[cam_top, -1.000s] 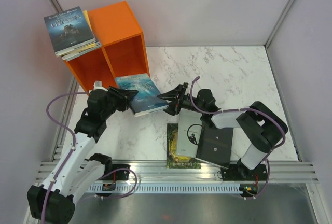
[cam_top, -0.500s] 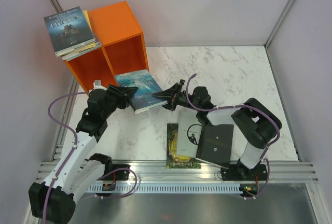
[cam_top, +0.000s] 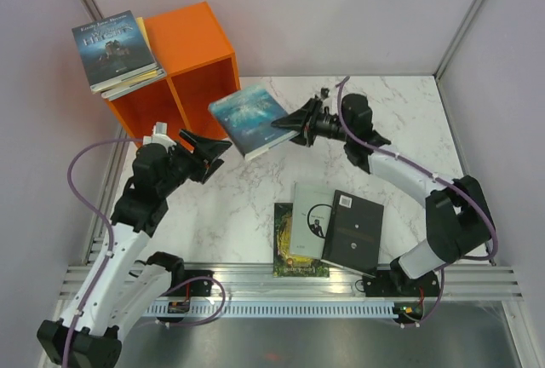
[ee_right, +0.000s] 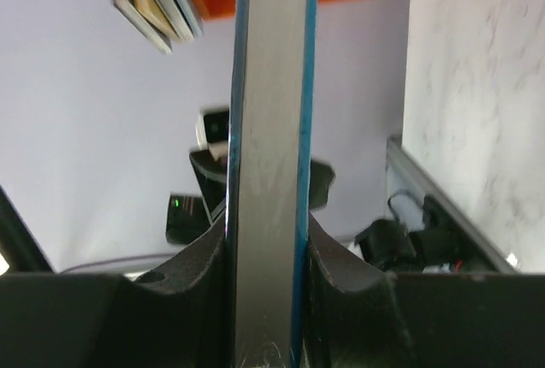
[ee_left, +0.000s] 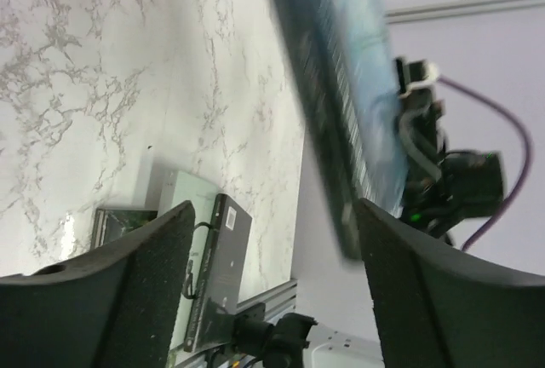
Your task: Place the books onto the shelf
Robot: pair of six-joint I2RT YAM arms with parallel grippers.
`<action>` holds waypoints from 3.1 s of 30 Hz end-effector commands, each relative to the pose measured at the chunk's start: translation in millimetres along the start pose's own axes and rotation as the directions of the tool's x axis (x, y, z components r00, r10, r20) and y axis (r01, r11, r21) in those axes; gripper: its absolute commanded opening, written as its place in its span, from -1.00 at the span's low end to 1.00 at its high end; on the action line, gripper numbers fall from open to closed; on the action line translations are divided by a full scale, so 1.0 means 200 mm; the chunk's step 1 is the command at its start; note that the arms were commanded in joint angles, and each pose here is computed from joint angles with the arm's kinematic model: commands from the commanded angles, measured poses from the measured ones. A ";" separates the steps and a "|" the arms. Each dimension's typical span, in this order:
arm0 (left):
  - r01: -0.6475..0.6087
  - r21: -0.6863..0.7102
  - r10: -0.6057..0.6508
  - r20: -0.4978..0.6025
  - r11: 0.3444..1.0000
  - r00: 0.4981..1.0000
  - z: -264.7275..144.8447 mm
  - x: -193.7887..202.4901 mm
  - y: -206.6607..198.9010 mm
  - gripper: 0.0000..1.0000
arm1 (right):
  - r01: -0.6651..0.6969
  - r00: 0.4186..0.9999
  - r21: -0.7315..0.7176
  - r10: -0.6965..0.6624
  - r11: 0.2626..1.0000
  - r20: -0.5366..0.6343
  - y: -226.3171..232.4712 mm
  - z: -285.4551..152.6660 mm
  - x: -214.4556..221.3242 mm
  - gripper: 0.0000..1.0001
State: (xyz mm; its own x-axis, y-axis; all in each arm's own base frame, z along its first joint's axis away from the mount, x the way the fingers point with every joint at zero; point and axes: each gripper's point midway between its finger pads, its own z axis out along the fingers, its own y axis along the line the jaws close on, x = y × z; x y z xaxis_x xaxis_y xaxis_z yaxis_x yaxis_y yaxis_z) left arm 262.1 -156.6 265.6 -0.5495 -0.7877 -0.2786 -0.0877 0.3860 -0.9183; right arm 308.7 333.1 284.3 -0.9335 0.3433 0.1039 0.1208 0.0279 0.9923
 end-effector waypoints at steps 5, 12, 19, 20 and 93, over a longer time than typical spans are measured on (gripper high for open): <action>-0.187 -0.079 0.185 -0.022 0.979 0.982 -0.23 0.03 0.03 0.85 | 0.462 0.884 -0.088 -0.450 0.882 0.126 0.76 -0.11 -0.10 -1.00; -0.177 -0.085 0.174 -0.034 0.981 0.984 -0.35 0.09 0.10 0.86 | 0.527 0.848 -0.156 -0.502 0.836 0.171 1.08 0.01 -0.24 -1.00; -0.166 -0.087 0.163 -0.034 0.982 0.986 -0.41 0.12 0.12 0.83 | 0.491 0.869 -0.205 -0.458 0.847 0.189 1.17 0.24 -0.41 -1.00; -0.171 -0.090 0.168 -0.038 0.981 0.985 -0.41 0.12 0.13 0.83 | 0.484 0.872 -0.214 -0.447 0.849 0.201 1.17 0.29 -0.46 -1.00; -0.188 -0.207 0.191 -0.004 0.960 0.982 -0.48 0.09 0.23 0.72 | 0.333 0.941 -0.184 -0.312 0.925 0.135 0.80 0.69 -0.53 -0.59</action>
State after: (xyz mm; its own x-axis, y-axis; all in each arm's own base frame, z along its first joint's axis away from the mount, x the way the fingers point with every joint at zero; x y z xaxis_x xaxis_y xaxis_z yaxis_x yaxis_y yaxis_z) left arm 169.8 -112.5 241.5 -0.5830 -0.6864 -0.4348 -0.1427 0.6133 -0.7768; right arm 482.5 423.0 375.0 -0.8880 0.4240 -0.1782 -0.1618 0.0746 0.9840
